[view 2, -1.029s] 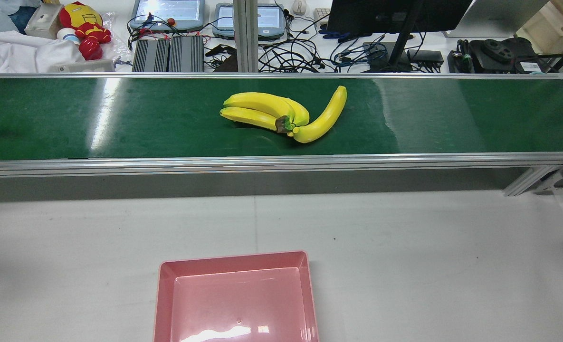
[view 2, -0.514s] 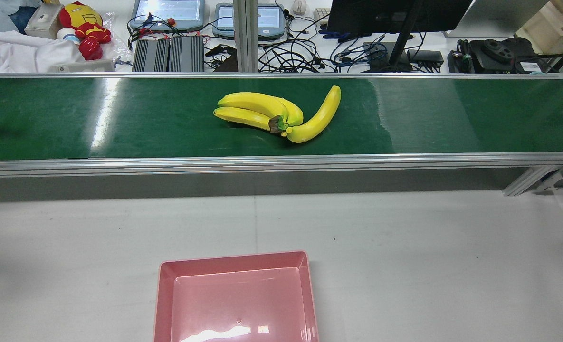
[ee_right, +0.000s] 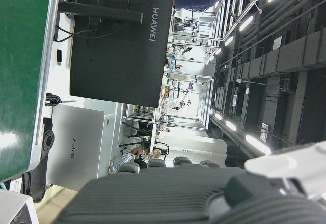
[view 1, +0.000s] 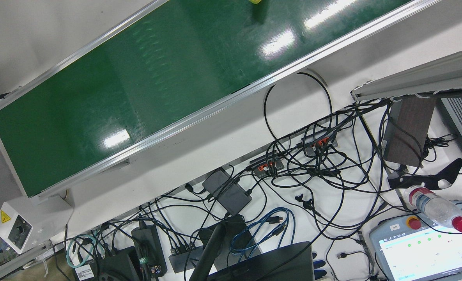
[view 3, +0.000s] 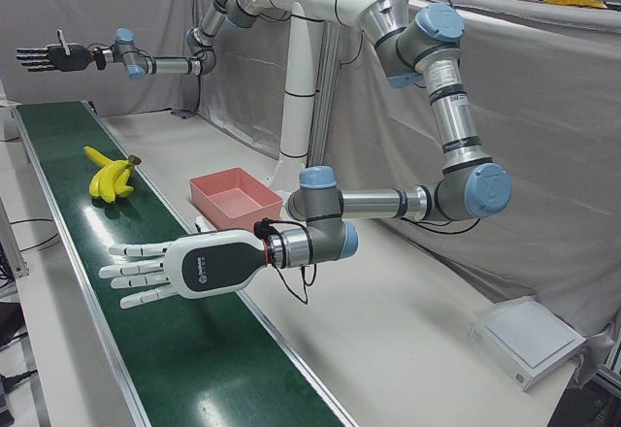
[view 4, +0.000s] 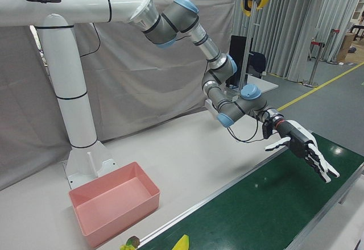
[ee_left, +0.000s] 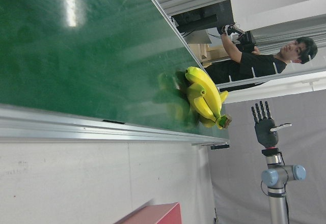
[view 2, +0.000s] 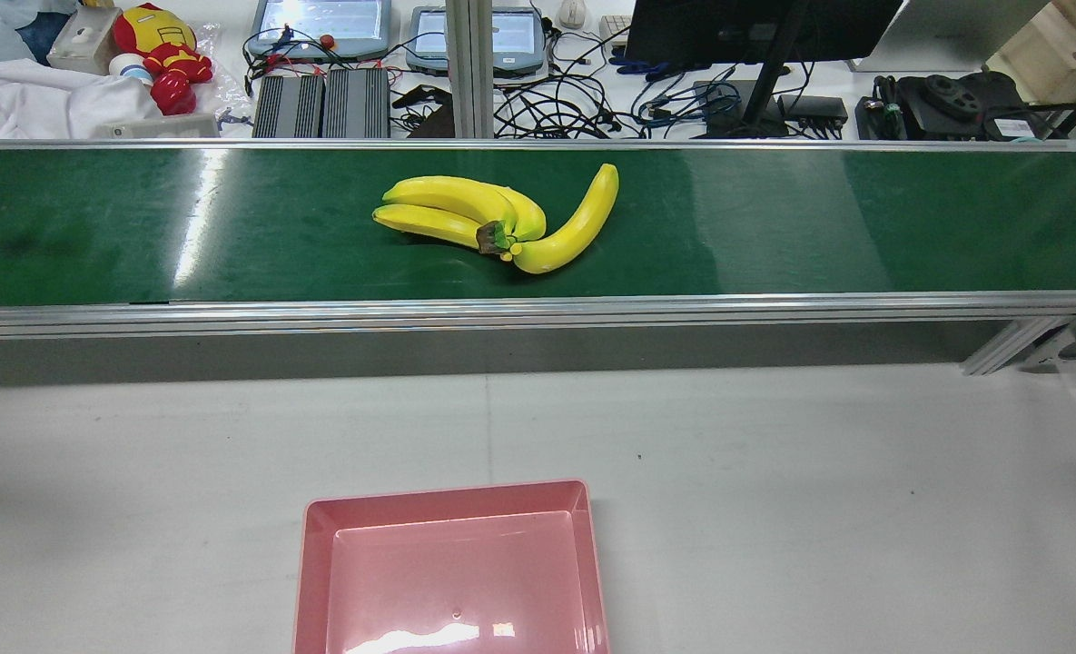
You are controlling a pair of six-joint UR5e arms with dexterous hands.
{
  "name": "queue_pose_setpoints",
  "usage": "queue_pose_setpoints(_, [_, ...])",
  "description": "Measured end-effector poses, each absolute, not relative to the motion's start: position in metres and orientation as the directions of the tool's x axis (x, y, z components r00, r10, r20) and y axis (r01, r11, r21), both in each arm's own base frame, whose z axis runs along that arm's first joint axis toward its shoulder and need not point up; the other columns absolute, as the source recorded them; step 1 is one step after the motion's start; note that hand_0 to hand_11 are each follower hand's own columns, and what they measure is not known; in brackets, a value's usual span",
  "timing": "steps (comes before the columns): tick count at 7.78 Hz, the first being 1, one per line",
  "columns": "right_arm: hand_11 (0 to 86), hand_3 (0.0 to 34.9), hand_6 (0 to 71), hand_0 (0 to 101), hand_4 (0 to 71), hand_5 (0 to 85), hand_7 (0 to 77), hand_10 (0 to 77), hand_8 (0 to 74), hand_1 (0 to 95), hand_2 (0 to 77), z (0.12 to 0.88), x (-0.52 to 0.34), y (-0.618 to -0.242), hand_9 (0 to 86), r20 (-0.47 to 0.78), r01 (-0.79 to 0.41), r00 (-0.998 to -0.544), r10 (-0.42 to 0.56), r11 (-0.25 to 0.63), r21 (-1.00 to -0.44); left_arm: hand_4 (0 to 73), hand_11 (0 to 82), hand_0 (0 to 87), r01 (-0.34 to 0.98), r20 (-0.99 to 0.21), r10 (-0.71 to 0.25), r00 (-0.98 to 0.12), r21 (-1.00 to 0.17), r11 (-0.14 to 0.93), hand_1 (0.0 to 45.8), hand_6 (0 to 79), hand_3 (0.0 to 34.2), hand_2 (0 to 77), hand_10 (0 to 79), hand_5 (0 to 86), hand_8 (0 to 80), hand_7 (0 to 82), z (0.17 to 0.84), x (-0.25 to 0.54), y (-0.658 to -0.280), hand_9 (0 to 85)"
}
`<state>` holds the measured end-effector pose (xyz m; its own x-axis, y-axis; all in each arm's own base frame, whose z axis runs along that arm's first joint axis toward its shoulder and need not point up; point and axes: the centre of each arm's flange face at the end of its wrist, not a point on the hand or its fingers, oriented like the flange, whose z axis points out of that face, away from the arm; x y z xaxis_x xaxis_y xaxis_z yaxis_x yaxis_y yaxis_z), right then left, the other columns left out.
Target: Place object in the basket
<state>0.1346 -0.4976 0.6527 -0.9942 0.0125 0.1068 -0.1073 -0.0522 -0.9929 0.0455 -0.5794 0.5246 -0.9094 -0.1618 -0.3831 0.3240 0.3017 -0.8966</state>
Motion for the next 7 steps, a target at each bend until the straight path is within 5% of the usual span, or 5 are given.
queue_pose_setpoints(7, [0.0, 0.0, 0.0, 0, 0.0, 0.0, 0.5, 0.0, 0.0, 0.0, 0.5, 0.652, 0.135, -0.498, 0.0, 0.107, -0.107, -0.994, 0.012, -0.051, -0.993, 9.3, 6.0, 62.3, 0.54, -0.604, -0.114, -0.789, -0.77, 0.339, 15.8, 0.5, 6.4, 0.5, 2.2, 15.3, 10.4, 6.5, 0.418, 0.049, -0.54, 9.3])
